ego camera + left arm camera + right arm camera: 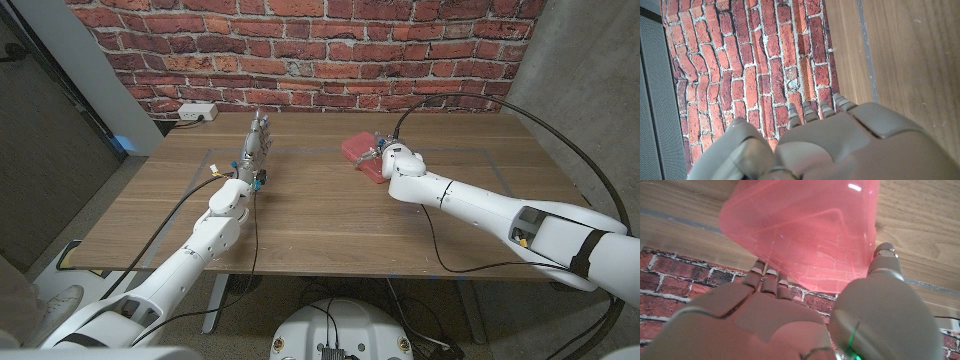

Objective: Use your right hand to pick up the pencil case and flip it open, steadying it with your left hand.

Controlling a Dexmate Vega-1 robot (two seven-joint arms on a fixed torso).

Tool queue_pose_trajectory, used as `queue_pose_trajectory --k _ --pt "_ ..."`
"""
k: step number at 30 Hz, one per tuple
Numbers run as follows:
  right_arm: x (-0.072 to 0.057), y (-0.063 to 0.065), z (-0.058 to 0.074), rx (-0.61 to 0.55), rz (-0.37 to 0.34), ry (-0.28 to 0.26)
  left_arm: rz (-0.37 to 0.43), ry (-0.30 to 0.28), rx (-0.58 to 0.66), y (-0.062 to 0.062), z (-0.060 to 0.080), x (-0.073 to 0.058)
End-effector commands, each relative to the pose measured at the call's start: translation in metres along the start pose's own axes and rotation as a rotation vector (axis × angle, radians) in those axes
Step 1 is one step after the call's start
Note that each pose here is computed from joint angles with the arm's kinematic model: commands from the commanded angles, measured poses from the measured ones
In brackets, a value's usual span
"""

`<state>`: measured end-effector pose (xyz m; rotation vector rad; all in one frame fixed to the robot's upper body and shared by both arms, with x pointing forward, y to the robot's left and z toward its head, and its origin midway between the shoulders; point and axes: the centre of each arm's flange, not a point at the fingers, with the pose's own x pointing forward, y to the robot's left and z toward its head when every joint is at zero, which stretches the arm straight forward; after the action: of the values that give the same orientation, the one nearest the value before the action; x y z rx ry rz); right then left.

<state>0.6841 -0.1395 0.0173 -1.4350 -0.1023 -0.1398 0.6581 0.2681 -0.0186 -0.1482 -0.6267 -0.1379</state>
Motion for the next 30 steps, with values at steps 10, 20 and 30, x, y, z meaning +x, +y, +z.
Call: queue_pose_trajectory --k 10,20,30 --pt "-0.016 -0.018 -0.021 0.136 -0.123 -0.003 0.001 0.002 -0.006 -0.002 -0.002 0.003" --pt "-0.025 -0.043 -0.036 0.262 -0.116 -0.055 -0.009 0.004 -0.011 -0.007 -0.003 0.005" --pt "-0.039 -0.074 -0.046 0.346 -0.146 -0.124 -0.035 0.005 -0.011 -0.013 -0.004 0.009"
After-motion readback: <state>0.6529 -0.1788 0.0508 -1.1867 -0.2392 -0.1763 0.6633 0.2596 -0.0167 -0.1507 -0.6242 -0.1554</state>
